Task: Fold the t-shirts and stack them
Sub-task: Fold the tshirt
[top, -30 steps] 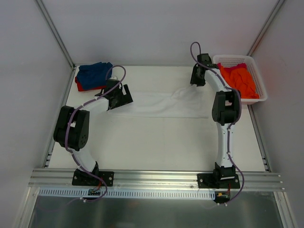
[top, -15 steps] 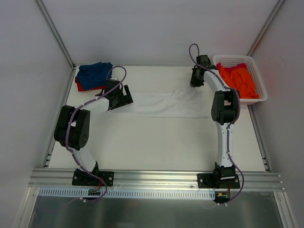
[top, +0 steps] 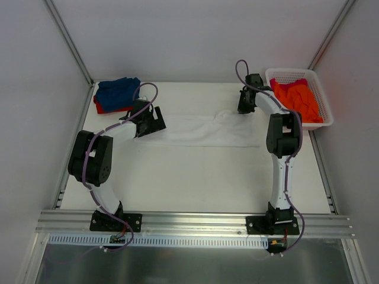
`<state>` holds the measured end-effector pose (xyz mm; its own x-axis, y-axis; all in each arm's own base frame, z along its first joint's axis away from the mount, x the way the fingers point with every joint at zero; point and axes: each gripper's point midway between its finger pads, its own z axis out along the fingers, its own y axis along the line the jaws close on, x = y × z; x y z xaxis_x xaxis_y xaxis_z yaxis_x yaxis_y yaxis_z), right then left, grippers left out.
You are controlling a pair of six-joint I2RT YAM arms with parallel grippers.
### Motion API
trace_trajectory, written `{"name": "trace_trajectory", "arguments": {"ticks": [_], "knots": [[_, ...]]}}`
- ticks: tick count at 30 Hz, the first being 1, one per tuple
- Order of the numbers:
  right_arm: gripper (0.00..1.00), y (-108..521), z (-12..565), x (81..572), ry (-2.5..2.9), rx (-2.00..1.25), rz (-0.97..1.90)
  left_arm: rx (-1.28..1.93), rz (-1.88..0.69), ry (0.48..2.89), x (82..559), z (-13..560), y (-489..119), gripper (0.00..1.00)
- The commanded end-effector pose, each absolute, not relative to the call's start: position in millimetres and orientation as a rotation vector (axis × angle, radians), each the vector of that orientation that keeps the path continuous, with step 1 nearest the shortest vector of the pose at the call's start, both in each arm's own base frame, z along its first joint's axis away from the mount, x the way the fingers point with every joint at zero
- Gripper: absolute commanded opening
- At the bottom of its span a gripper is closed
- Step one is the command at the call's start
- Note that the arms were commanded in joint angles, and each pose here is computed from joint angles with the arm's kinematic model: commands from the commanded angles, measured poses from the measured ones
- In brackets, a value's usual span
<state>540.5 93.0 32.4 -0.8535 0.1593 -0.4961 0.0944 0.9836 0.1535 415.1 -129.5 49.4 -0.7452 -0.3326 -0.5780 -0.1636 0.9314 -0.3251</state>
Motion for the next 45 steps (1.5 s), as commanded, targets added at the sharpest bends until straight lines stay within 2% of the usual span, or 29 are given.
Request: {"name": "trace_trajectory", "arguments": {"ticks": [1, 8, 18, 24, 40, 41, 42, 44, 45], "knots": [[0.00, 95.7, 88.1, 535.6, 2.499, 0.153, 0.205, -0.312, -0.359, 2.403, 416.2, 59.2, -138.5, 0.91], [0.00, 100.7, 104.2, 510.7, 2.484, 0.127, 0.199, -0.316, -0.361, 2.405, 414.0, 58.9, -140.3, 0.90], [0.00, 97.0, 121.0, 515.5, 2.444, 0.117, 0.150, -0.306, -0.366, 2.407, 412.8, 58.9, -143.8, 0.91], [0.00, 107.2, 132.2, 499.7, 2.426, 0.089, 0.154, -0.308, -0.367, 2.413, 412.5, 56.3, -144.8, 0.91], [0.00, 133.5, 93.4, 438.0, 2.554, 0.078, 0.158, -0.307, -0.363, 2.398, 412.5, 62.1, -143.7, 0.91], [0.02, 133.0, 90.3, 434.0, 2.562, 0.086, 0.157, -0.307, -0.363, 2.398, 412.5, 62.2, -143.7, 0.91], [0.09, 134.3, 89.7, 431.1, 2.565, 0.084, 0.153, -0.306, -0.364, 2.400, 412.1, 62.0, -143.9, 0.91], [0.16, 131.6, 87.6, 425.7, 2.569, 0.090, 0.131, -0.304, -0.363, 2.400, 411.9, 61.6, -143.8, 0.91], [0.24, 131.8, 88.6, 424.5, 2.567, 0.088, 0.127, -0.304, -0.363, 2.400, 411.9, 61.6, -143.8, 0.91]]}}
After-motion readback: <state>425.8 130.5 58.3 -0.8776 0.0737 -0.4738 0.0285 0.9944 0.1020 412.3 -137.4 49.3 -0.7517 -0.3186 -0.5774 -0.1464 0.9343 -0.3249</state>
